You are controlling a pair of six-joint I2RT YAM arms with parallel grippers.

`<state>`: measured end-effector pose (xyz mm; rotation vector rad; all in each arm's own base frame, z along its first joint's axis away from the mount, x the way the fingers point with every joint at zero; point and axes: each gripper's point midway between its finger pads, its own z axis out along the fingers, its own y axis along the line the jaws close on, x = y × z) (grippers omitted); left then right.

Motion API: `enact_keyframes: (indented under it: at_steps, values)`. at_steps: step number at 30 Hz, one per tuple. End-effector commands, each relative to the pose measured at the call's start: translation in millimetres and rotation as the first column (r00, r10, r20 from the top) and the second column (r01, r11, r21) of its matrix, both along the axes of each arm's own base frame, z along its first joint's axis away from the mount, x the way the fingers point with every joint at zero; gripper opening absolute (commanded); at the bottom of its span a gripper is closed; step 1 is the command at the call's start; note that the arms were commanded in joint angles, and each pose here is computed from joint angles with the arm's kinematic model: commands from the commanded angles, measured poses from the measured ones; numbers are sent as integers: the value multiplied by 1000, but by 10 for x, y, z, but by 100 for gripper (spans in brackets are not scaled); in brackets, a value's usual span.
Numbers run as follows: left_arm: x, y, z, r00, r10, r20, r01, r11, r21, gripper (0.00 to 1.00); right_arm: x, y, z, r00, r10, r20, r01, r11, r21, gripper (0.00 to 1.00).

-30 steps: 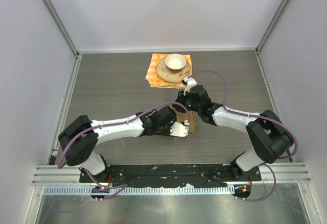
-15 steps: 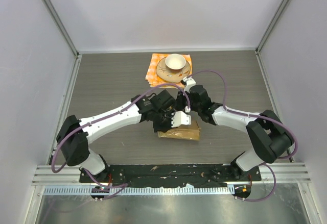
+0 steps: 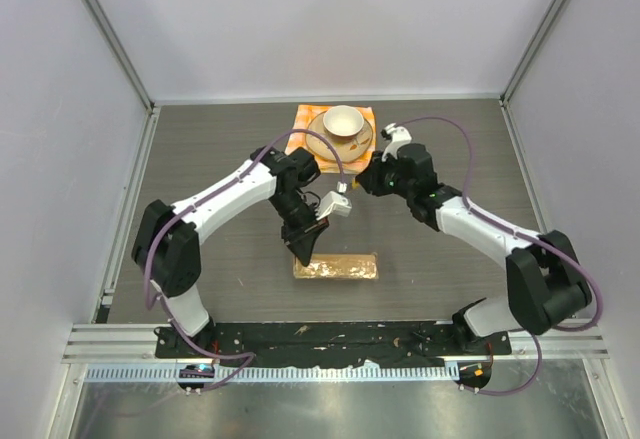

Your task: Unpack the express box

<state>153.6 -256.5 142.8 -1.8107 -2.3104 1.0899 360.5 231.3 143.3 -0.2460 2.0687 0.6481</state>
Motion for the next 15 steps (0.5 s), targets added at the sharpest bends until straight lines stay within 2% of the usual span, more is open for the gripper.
enact_keyframes:
  at_steps: [1, 7, 11, 15]
  values:
    - [-222, 64, 67, 973, -14, -230, 10, 1000, -22, 2, 53, -183, 624, 988, -42, 148, 38, 999, 31, 1]
    - [-59, 35, -120, 949, 15, -316, -16, 1000, -3, 6, -71, -242, 775, 985, -45, 166, 38, 998, 48, 1]
    - [72, 22, -212, 953, 40, -301, -40, 999, 5, 8, -185, -223, 735, 988, -28, 150, 16, 997, 80, 1]
    - [144, 17, -211, 962, 56, -268, -59, 998, -3, 17, -292, -250, 711, 989, -21, 144, 8, 995, 95, 1]
